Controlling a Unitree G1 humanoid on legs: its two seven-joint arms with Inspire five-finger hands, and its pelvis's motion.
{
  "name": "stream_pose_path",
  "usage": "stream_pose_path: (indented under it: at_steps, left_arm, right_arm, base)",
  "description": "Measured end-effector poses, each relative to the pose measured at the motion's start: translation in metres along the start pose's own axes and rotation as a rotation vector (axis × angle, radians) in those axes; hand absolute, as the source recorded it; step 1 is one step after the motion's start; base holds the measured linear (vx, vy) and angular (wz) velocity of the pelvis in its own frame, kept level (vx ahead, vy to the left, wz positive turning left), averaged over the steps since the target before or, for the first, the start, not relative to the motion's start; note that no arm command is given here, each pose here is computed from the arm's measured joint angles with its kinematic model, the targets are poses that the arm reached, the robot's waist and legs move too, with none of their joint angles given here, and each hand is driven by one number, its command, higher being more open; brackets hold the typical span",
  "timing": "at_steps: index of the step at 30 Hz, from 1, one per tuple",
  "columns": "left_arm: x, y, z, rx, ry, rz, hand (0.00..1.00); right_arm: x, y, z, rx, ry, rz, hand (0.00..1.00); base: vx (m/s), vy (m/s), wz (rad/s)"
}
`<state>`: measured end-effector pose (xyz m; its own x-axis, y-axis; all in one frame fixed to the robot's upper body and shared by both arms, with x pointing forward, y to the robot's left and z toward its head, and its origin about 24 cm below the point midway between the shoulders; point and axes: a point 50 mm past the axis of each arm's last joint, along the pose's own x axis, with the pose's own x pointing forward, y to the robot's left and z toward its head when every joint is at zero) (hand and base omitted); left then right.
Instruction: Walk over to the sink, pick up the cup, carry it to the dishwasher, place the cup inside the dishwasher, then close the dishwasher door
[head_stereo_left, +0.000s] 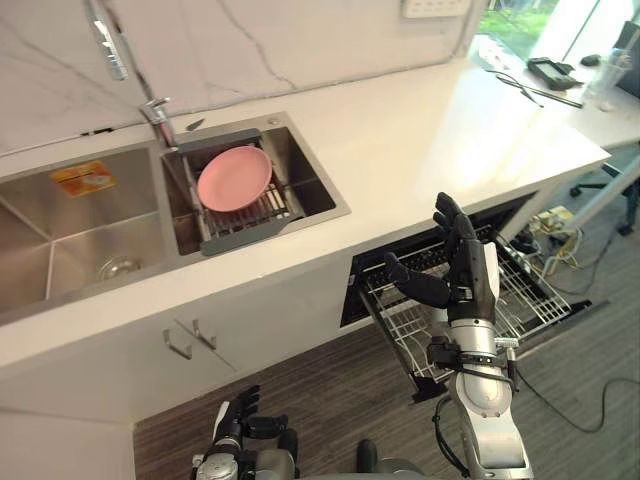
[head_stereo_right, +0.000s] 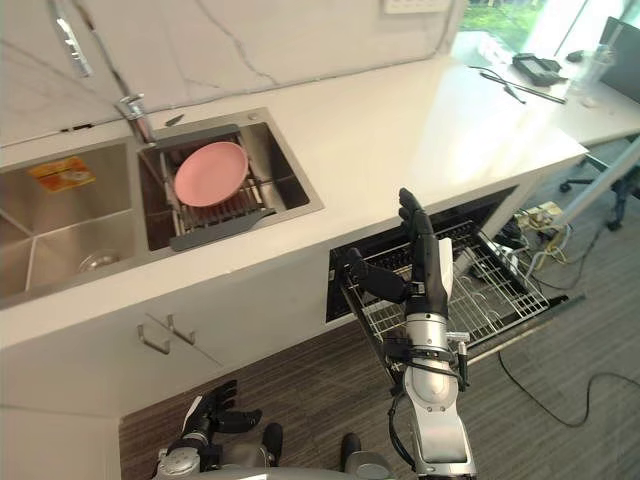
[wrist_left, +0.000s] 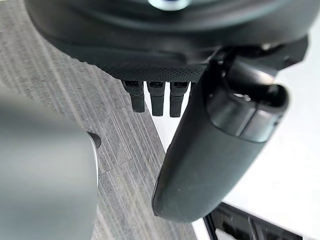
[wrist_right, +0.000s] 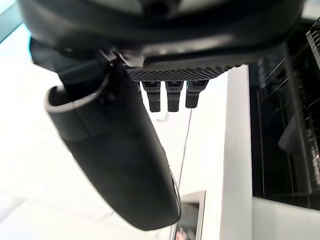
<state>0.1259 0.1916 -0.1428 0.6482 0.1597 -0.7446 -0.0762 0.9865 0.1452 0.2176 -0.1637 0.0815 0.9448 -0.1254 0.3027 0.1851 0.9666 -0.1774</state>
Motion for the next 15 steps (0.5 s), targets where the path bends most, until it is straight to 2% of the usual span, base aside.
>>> stream_pose_path:
  at_steps: [5, 10, 15]
  left_arm:
    - [0.0, -0.002, 0.0, -0.025, 0.001, 0.004, 0.9]
    - [0.0, -0.002, 0.001, -0.023, 0.001, 0.014, 0.9]
    - [0.0, 0.001, -0.001, -0.015, 0.004, 0.018, 0.9]
  right_arm:
    - [0.008, -0.005, 0.004, -0.066, -0.041, -0.001, 0.9]
    - [0.025, 0.0, 0.02, -0.093, -0.132, 0.01, 0.9]
    - [0.028, 0.003, 0.013, -0.15, -0.118, 0.03, 0.9]
  base:
    - [0.03, 0.003, 0.62]
    - [0.09, 0.1, 0.08]
    - [0.1, 0.117, 0.0]
